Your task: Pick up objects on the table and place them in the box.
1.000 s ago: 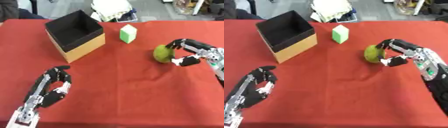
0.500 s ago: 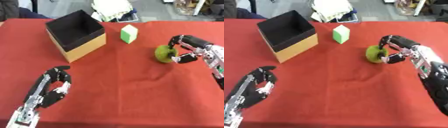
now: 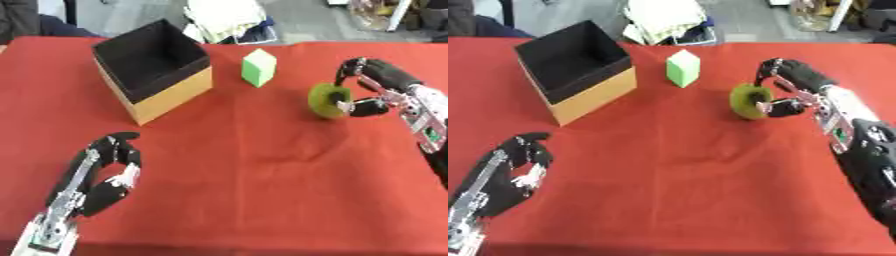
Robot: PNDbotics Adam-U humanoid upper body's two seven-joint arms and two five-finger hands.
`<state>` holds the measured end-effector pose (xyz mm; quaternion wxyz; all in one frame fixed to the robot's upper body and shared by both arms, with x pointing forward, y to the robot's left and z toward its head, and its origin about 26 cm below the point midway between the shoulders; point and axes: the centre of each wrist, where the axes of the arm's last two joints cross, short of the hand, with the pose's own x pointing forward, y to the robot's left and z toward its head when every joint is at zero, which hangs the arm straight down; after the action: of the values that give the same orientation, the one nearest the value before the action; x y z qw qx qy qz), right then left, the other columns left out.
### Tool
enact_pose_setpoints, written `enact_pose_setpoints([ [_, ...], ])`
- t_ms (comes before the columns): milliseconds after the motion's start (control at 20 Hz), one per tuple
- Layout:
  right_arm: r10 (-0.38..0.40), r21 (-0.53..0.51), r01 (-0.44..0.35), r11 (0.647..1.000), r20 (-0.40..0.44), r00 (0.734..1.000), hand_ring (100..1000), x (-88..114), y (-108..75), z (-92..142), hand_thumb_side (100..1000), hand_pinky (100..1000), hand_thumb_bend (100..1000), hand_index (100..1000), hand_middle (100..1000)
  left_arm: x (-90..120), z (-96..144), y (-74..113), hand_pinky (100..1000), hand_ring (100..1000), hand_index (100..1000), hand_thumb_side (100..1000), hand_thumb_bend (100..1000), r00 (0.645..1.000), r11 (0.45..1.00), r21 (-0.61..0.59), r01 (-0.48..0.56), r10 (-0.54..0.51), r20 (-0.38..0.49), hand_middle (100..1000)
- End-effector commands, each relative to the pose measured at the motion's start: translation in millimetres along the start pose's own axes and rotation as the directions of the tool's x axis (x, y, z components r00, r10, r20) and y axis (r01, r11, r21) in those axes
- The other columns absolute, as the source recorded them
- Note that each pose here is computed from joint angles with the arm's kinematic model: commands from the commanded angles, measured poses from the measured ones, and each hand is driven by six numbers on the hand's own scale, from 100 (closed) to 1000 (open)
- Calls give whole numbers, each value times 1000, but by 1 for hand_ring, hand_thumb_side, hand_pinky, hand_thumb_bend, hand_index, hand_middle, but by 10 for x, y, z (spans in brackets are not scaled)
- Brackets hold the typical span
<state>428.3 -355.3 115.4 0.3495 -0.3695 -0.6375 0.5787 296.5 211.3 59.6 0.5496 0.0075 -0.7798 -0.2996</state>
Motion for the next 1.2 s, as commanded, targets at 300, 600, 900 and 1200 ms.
enact_pose_setpoints([
  [300,72,-123,-63,990,71,995,696,1,-514,-164,128,700,100,301,617,39,-14,37,602,597,814,433,100,1000,1000,-6,12,-11,17,512],
  [600,97,-193,-73,978,116,988,698,78,-903,-345,103,704,100,303,620,51,-30,31,603,598,814,437,100,1000,1000,-18,15,-15,23,513],
  [900,131,-230,-98,968,132,983,701,122,-1177,-533,100,708,100,306,625,88,-73,17,604,599,814,438,100,999,999,-41,19,-18,42,514],
  [1200,167,-242,-131,962,136,977,704,166,-1297,-693,100,712,100,311,629,156,-154,-19,604,600,814,437,100,997,997,-76,20,-15,76,514],
])
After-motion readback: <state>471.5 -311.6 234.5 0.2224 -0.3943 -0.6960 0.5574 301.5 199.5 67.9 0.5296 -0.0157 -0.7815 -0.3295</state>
